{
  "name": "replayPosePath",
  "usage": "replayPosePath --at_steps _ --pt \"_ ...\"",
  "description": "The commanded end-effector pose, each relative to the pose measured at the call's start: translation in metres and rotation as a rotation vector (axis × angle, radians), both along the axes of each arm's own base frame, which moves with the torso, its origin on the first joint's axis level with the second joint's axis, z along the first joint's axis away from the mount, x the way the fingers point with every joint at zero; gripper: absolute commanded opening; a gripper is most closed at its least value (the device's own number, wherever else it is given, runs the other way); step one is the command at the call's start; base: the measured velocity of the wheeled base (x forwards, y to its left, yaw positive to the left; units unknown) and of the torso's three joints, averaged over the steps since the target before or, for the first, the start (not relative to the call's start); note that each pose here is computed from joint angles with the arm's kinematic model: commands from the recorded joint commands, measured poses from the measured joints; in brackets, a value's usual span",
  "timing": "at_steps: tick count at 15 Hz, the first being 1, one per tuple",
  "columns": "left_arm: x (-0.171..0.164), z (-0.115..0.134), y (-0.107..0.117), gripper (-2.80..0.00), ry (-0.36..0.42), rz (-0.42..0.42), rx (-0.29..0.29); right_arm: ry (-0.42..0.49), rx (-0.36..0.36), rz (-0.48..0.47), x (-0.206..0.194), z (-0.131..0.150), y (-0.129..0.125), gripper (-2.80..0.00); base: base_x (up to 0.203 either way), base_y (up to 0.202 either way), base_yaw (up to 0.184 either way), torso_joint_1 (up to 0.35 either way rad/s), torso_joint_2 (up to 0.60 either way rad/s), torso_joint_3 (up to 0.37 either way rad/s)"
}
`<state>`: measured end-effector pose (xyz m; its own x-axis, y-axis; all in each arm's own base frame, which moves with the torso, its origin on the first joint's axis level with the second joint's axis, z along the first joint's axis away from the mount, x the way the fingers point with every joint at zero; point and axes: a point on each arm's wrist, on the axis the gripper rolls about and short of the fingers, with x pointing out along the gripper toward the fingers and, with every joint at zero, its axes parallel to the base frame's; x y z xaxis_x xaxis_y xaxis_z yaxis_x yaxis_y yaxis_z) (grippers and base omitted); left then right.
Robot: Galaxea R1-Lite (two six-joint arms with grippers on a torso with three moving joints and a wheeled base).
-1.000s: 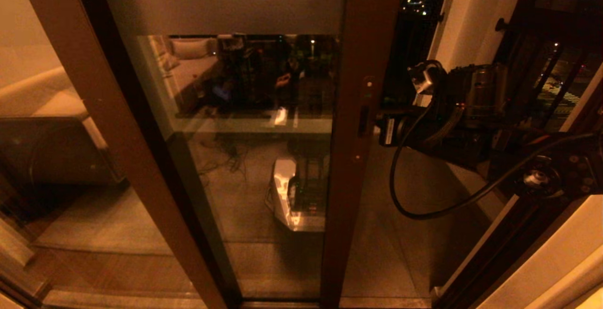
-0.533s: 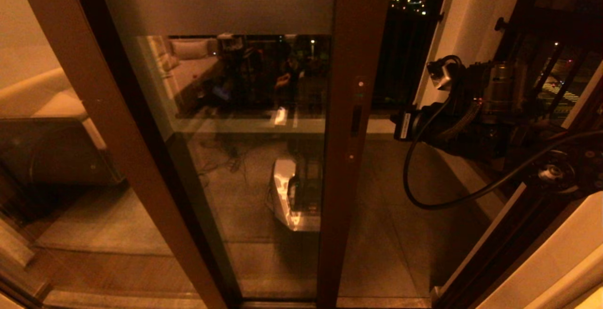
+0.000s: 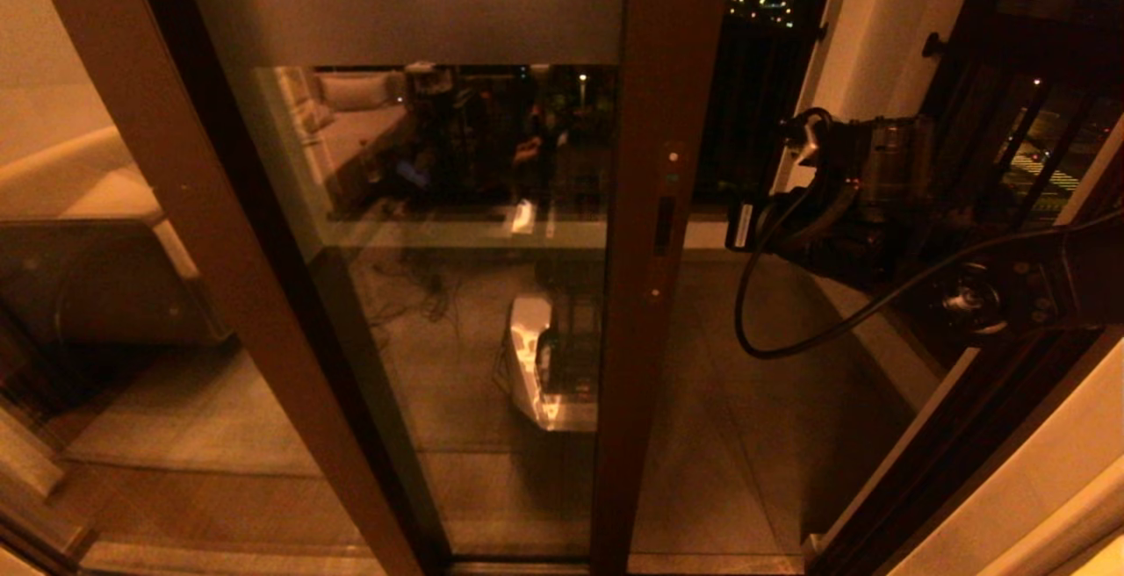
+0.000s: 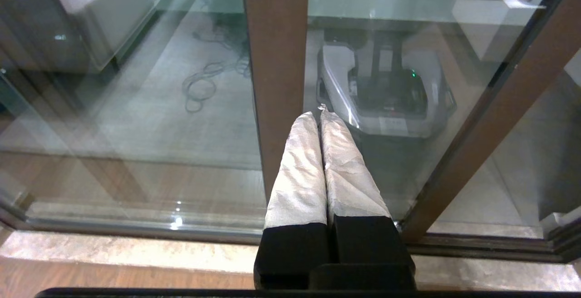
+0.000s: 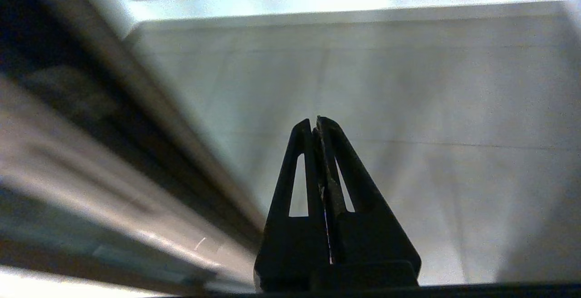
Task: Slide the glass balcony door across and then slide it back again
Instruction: Open the slid door
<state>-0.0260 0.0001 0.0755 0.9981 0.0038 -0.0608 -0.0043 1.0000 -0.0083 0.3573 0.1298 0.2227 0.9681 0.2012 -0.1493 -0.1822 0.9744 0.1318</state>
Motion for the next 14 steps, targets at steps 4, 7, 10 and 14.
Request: replayPosePath --at_steps 4,7,10,14 --pt "0.0 0.0 0.0 -2.8 -0.001 0.001 -0.001 -0.016 0.001 -0.068 0.031 -0.016 0.011 -2.8 0.0 0.0 0.0 0.0 0.0 0.0" --pt "0.0 0.0 0.0 -2.8 0.001 0.001 -0.002 -0.05 -0.023 -0.058 0.032 0.0 0.014 -2.8 0.0 0.0 0.0 0.0 0.0 0.0" --pt "0.0 0.0 0.0 -2.8 0.001 0.0 -0.001 -0.059 -0.028 -0.024 0.025 0.009 0.026 -2.8 0.0 0.0 0.0 0.0 0.0 0.0" --pt "0.0 0.0 0.0 -2.8 0.001 0.001 -0.001 -0.06 -0.035 0.04 0.011 0.013 0.049 -2.8 0.0 0.0 0.0 0.0 0.0 0.0"
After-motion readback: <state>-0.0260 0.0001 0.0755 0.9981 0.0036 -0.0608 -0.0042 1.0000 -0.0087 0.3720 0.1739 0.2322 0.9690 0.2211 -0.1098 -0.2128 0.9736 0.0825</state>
